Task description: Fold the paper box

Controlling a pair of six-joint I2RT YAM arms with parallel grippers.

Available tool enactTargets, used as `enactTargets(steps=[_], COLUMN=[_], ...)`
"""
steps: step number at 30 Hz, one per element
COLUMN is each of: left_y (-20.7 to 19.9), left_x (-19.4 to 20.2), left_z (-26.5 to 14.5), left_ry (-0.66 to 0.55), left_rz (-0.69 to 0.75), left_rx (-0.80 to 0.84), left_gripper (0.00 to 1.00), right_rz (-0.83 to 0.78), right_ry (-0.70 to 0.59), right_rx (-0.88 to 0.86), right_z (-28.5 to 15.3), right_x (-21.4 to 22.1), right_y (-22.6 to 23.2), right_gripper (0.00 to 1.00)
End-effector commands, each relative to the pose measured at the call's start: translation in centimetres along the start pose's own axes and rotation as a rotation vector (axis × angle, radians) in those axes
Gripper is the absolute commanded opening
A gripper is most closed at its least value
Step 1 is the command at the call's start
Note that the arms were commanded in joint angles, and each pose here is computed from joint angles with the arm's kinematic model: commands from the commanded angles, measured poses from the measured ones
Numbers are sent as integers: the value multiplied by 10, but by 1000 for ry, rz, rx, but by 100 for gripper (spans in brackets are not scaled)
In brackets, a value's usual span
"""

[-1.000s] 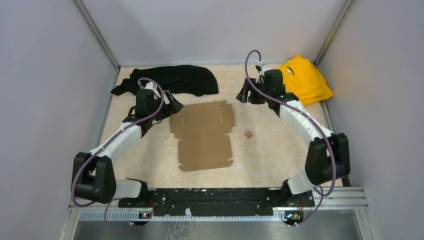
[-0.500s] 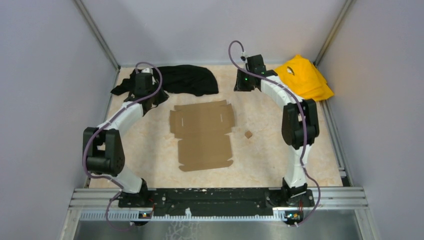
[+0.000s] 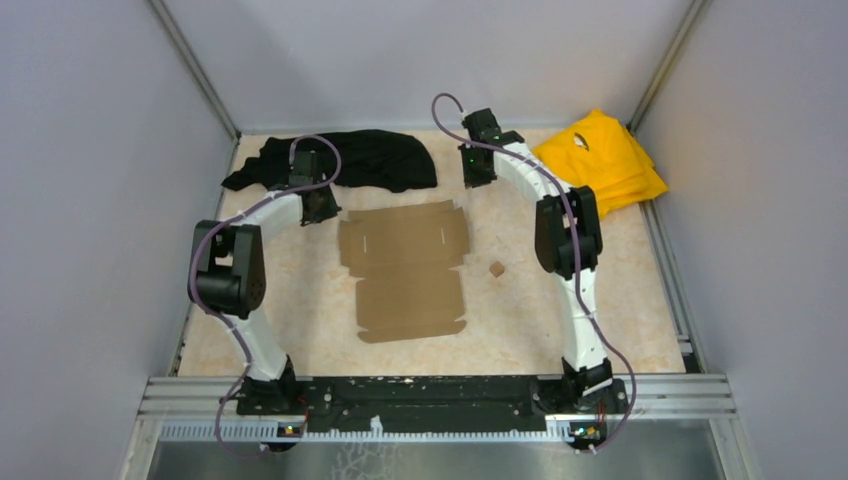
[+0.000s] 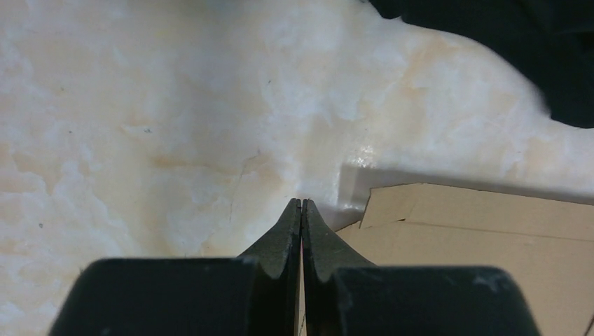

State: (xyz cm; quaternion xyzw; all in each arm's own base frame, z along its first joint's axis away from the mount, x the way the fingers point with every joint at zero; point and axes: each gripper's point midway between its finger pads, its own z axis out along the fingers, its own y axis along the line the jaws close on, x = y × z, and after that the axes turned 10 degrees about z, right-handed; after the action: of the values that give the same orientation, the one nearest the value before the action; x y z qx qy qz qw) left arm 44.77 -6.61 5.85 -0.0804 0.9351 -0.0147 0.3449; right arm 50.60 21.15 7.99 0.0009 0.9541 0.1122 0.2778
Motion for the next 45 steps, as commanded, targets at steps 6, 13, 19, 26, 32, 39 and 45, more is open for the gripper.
enactTargets(steps=[6, 13, 19, 26, 32, 39, 45], left_y=[-7, -14, -18, -26, -31, -38, -45], left_x=[-4, -6, -1, 2, -1, -5, -12], left_z=[15, 20, 25, 32, 32, 29, 23], left_ry=[15, 11, 23, 28, 15, 7, -12], left_rz=[48, 63, 65, 67, 69, 72, 80], left_rx=[-20, 9, 37, 74, 103, 127, 143], left_gripper=[5, 0, 0, 0, 0, 0, 0], right_rz=[-43, -62, -76, -82, -83, -87, -109], right_ry=[14, 25, 37, 48, 48, 59, 66], right_rx=[22, 2, -6, -13, -14, -52, -72], right_z=[15, 21, 22, 24, 25, 23, 23], right_x=[4, 10, 15, 22, 23, 26, 31], right_y=[7, 16, 22, 25, 27, 36, 44], right_gripper=[0, 0, 0, 0, 0, 0, 0])
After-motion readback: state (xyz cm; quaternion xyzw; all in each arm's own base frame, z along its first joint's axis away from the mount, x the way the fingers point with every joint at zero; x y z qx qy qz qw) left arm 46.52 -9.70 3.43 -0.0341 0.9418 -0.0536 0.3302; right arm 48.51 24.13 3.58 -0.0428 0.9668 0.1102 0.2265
